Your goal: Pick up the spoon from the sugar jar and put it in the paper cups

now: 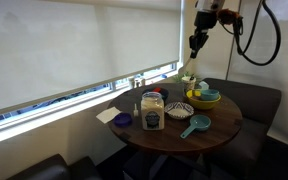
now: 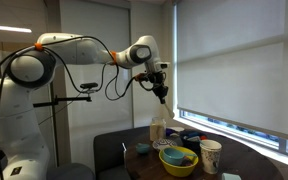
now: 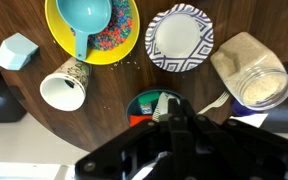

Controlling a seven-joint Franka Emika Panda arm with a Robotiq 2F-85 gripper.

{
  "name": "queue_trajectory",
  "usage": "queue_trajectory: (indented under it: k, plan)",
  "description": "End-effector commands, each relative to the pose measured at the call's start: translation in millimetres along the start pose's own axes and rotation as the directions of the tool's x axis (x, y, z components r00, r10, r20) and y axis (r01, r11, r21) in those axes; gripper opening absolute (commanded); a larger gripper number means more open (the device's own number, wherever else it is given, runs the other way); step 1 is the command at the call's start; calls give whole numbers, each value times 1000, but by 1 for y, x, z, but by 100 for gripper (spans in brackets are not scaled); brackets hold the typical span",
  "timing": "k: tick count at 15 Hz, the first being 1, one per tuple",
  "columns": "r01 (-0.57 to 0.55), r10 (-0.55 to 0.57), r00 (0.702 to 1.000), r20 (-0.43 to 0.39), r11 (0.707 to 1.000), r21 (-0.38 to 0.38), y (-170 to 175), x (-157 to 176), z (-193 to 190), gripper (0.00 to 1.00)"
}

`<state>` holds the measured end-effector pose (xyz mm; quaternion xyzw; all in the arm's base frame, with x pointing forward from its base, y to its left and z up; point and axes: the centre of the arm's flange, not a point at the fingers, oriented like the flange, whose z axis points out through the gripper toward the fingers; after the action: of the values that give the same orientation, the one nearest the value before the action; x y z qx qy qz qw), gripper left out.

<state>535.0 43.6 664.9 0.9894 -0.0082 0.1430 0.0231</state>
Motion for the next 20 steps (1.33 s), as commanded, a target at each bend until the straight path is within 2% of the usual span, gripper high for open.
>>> queue_trajectory:
  k: [1,2,3,5,8,9,13,14,16,17,20]
  plan:
    - [-16,16,1000,3,1000,-3,1,-1,4,4]
    - [-64,64,998,1,998,-11,8,5,10,1]
    - [-149,148,989,-22,988,-37,26,6,10,1]
    - [-257,256,966,-43,966,-38,71,0,6,1]
    - [-402,399,913,-88,915,-20,132,-7,-13,1]
    - [-440,439,893,-95,898,16,153,-7,-17,1]
    - [-375,404,907,-117,904,207,201,-2,-25,1]
    - [-376,412,904,-112,893,247,209,1,-22,1]
    - [-432,468,881,-66,854,289,224,4,-12,1]
    - [-460,487,873,-13,833,309,230,6,-5,1]
    - [-531,533,842,85,788,311,243,9,21,1]
